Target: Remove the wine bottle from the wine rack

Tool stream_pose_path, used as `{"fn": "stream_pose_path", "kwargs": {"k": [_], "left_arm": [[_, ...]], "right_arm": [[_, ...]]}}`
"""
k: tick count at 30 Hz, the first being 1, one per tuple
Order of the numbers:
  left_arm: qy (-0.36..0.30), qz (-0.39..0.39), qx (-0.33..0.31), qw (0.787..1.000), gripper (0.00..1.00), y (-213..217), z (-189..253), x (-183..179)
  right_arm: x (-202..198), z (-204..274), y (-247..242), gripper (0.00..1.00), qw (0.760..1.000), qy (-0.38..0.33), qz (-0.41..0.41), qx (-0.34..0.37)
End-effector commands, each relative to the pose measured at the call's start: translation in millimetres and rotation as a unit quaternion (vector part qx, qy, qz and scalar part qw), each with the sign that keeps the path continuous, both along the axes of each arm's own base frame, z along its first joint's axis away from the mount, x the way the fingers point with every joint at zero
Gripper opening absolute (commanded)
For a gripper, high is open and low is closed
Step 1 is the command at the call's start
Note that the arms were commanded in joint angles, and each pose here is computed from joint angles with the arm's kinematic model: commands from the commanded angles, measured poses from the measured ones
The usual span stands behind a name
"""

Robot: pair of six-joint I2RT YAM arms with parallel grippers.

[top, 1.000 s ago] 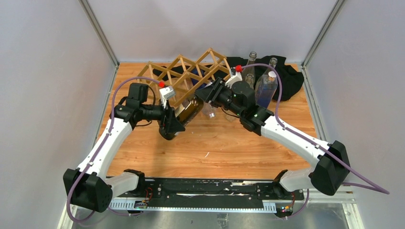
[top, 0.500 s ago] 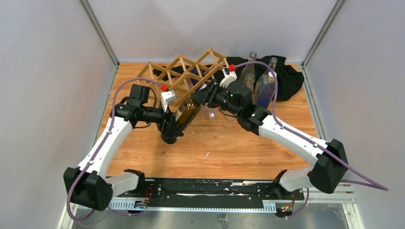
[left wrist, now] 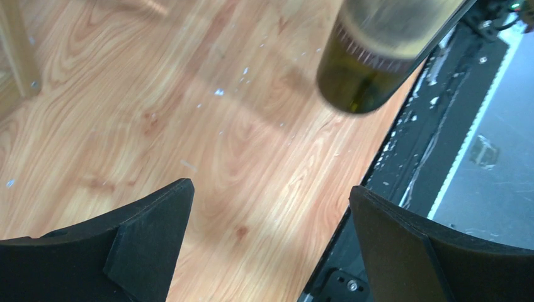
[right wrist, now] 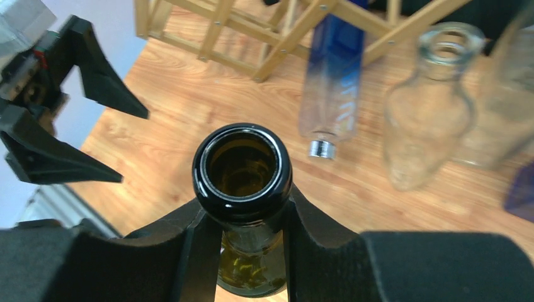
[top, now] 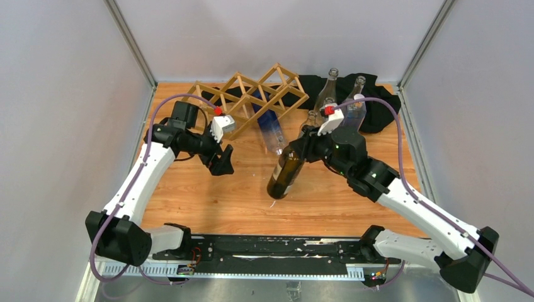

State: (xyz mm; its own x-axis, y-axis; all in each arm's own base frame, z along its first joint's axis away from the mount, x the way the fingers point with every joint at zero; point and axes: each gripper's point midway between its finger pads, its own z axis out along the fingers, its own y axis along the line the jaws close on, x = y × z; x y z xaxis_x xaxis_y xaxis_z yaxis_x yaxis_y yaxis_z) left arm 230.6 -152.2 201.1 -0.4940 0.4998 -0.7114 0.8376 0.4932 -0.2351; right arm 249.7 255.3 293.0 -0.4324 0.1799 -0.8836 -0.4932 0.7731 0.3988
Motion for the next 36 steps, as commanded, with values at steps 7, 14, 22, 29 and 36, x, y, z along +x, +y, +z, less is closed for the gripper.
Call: {"fn": "stream_pose_path", "kwargs": {"k": [7, 14, 22, 29, 36], "left_arm": [[-0.028, 0.045, 0.091, 0.994, 1.0, 31.3, -2.9, 40.6], [-0.04, 0.058, 0.117, 0.991, 1.0, 38.1, 0.2, 60.1], [-0.033, 0.067, 0.104, 0.992, 1.0, 34.7, 4.9, 60.6], [-0.047, 0.105, 0.121, 0.986, 1.0, 48.1, 8.9, 71.5], [-0.112, 0.165, 0.14, 0.97, 1.0, 70.3, 29.6, 110.2]], "right_arm": [[16.8, 7.0, -100.6, 0.0, 0.969, -0.105, -0.168, -0.146], [31.7, 5.7, -130.8, 0.0, 0.948, -0.111, -0.233, -0.186], [52.6, -10.1, -143.7, 0.0, 0.94, -0.11, -0.271, -0.174], [61.8, -24.6, -147.8, 0.0, 0.937, -0.104, -0.281, -0.178], [56.4, -32.5, -154.5, 0.28, 0.936, -0.098, -0.292, -0.171]]}}
